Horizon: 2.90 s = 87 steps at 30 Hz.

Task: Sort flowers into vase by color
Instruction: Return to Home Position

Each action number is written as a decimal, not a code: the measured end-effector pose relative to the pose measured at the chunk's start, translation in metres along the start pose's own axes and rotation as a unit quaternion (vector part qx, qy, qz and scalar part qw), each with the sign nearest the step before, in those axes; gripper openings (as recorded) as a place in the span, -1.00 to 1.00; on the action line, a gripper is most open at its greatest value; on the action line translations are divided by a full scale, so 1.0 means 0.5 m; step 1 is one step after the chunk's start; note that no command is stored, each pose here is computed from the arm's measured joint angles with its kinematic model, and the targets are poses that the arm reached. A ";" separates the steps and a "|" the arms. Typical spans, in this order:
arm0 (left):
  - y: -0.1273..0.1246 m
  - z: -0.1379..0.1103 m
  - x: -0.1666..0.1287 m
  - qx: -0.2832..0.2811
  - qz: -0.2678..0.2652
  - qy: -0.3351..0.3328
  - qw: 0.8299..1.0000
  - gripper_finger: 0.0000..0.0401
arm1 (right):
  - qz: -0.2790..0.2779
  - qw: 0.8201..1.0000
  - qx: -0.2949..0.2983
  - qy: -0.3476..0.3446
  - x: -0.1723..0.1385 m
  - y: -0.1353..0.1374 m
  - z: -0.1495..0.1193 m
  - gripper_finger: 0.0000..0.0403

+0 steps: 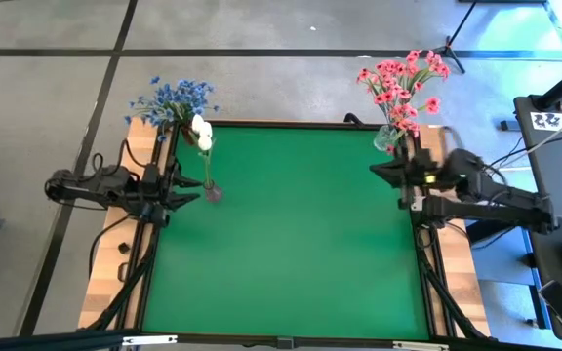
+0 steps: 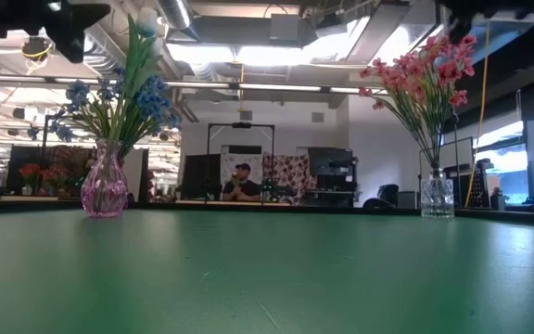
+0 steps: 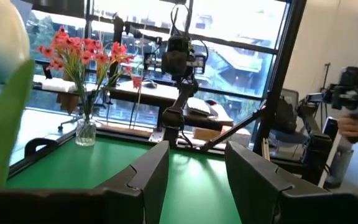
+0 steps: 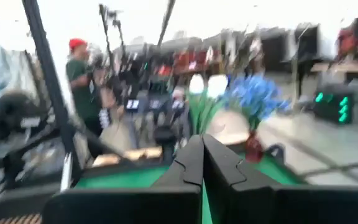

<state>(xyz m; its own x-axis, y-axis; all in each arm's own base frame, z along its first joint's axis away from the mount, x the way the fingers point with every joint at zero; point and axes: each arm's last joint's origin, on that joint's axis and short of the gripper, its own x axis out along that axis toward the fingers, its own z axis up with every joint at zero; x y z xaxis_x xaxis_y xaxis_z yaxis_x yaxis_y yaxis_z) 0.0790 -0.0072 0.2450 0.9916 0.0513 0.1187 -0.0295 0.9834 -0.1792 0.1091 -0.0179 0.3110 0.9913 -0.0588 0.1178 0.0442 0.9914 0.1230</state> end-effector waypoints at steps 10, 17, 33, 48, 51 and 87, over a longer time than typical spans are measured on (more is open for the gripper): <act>0.005 -0.075 0.007 0.009 -0.043 -0.014 0.999 -0.24 | -0.141 0.984 0.092 -0.051 -0.109 -0.017 -0.089 -0.98; 0.010 -0.137 0.017 -0.010 -0.059 0.004 0.998 -0.24 | -0.240 0.955 0.112 0.132 -0.114 -0.036 -0.177 -0.98; 0.014 -0.130 0.018 0.025 -0.057 -0.016 0.998 -0.24 | -0.060 0.994 0.084 0.044 -0.061 -0.040 -0.268 -0.97; 0.021 -0.140 0.019 0.023 -0.037 0.011 0.999 -0.24 | 0.027 0.998 -0.018 0.051 -0.056 -0.005 -0.282 -0.97; 0.022 -0.151 0.019 0.021 -0.033 0.040 0.998 -0.24 | 0.031 0.996 -0.047 0.063 -0.055 0.000 -0.287 -0.97; 0.023 -0.157 0.018 0.025 -0.031 0.056 0.998 -0.24 | 0.035 0.995 -0.049 0.075 -0.054 0.002 -0.293 -0.97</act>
<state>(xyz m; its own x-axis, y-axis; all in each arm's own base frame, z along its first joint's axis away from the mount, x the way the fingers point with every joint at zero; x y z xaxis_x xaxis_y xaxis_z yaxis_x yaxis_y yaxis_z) 0.0975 -0.0088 0.1674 0.9995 -0.0259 0.0184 0.0280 0.9917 -0.1251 0.1003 0.0016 0.1638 0.9994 0.0220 -0.0273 -0.0214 0.9995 0.0229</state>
